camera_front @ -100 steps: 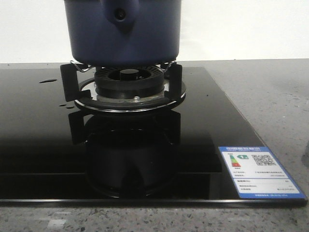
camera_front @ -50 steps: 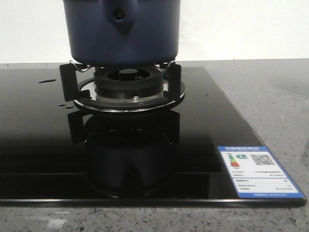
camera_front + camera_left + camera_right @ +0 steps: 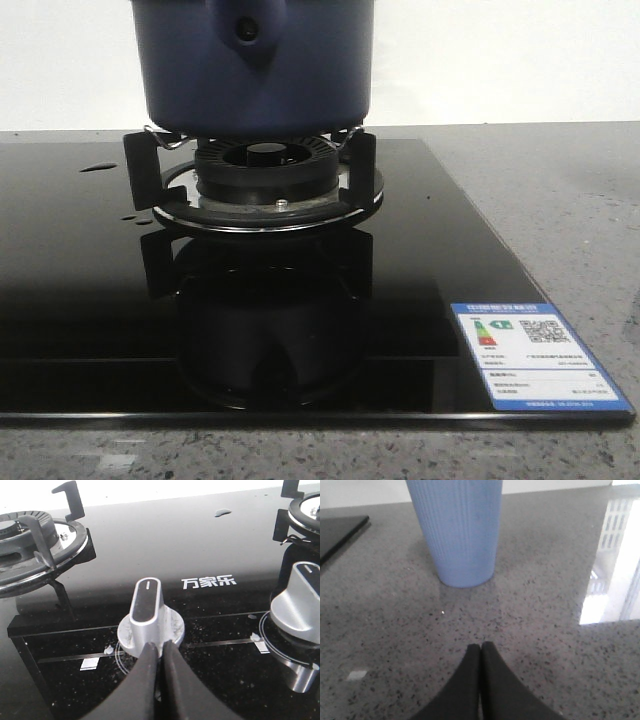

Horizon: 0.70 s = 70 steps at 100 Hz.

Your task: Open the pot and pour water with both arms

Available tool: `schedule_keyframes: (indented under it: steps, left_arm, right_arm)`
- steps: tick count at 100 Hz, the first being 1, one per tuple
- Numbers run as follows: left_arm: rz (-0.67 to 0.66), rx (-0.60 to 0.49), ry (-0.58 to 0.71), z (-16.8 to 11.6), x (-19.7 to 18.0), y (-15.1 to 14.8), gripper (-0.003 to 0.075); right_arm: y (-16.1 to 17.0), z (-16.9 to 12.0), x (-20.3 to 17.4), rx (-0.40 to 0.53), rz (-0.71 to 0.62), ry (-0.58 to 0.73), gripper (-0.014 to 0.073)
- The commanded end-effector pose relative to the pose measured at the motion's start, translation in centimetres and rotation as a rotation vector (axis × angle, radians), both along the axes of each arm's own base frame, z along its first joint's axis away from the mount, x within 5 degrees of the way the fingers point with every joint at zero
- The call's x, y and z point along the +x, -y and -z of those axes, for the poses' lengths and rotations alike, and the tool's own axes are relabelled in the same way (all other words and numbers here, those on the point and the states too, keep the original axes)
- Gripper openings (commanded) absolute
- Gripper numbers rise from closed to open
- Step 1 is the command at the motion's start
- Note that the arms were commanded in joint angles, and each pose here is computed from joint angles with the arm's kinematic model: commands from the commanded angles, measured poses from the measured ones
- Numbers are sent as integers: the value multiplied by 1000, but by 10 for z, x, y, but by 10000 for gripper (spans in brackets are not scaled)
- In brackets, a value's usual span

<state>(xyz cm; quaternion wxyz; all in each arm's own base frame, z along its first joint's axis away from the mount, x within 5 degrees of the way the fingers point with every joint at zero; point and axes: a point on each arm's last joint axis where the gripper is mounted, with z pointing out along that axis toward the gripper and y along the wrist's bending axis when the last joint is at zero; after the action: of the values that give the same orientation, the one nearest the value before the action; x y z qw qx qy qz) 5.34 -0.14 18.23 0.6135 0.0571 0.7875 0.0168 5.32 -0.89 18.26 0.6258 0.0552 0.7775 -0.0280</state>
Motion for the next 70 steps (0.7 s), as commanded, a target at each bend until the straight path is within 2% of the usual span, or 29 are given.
schedule_keyframes:
  steps: [1, 20, 70]
  left_arm:
    - [2, -18, 32, 6, 0, 1, -19]
    - [2, -18, 32, 6, 0, 1, -19]
    - [2, -18, 32, 6, 0, 1, -19]
  right_arm:
    - [0, 7, 0, 11, 5, -4, -66]
    - [-1, 7, 0, 41, 2, 1, -66]
    - [-1, 7, 0, 41, 2, 1, -66]
